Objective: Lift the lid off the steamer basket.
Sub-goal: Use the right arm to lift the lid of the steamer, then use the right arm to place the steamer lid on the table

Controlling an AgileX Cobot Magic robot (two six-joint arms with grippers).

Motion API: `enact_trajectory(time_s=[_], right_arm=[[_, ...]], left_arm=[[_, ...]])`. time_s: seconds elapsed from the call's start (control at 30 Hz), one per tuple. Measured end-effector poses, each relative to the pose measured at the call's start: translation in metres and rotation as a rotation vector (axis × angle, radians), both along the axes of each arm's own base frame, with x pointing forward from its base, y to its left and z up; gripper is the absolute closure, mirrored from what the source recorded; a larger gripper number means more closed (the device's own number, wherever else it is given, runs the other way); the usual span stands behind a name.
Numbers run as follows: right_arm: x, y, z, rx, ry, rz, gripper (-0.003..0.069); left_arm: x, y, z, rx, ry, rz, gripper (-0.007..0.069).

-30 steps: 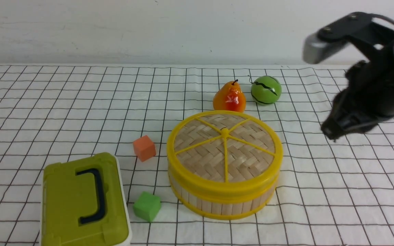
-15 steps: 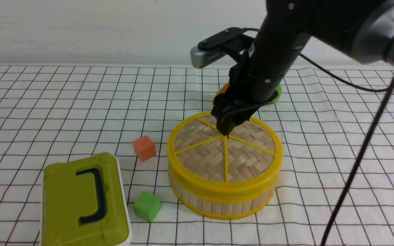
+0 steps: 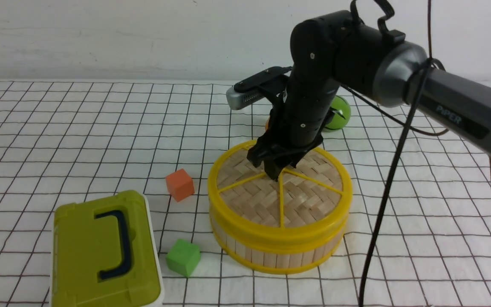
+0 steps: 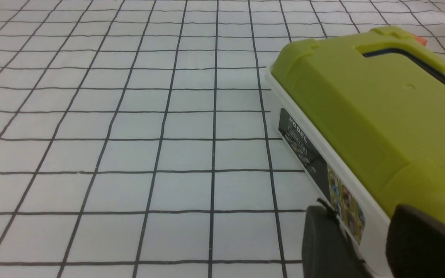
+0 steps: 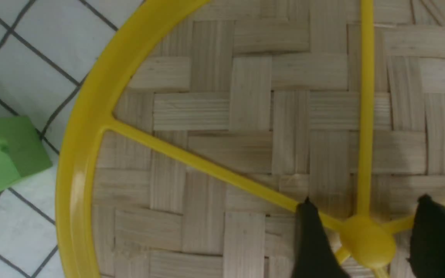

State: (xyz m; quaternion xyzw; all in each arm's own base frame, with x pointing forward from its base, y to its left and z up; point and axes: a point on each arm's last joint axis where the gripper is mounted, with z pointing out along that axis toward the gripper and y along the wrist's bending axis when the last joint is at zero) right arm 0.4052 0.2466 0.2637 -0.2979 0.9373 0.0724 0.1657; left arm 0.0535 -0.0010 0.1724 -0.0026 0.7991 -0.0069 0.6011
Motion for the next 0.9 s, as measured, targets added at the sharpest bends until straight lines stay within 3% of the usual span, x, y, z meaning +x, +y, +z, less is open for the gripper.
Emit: enact_trajectory(time_s=[0.13,0.17,0.23,0.47,0.53,0.7,0.9], right_arm=[[0.0,0.0,0.001,0.004,-0.001,-0.003,0.0465],[0.0,0.0,0.001,0.004,0.002,-0.003,0.0528],[-0.001,0.0,0.003,0.005,0.002,-0.005,0.0562],[-0.018,-0.015,0.05,0.012,-0.057,-0.007,0.0552],[-0.035,-0.033,0.097,0.053,-0.155,-0.015,0.0552],[-0.06,-0.083,0.145,0.087,-0.241,-0.092,0.0552],[-0.096,-0.166,0.135,0.03,-0.208,-0.288,0.0552]], left_arm=[[0.0,0.0,0.0,0.0,0.0,0.0,0.0386],[0.0,0.0,0.0,0.0,0.0,0.0,0.0386],[0.0,0.0,0.0,0.0,0.0,0.0,0.0386],[0.0,0.0,0.0,0.0,0.0,0.0,0.0386],[0.0,0.0,0.0,0.0,0.0,0.0,0.0386],[0.0,0.0,0.0,0.0,0.0,0.0,0.0386],[0.0,0.0,0.0,0.0,0.0,0.0,0.0386]])
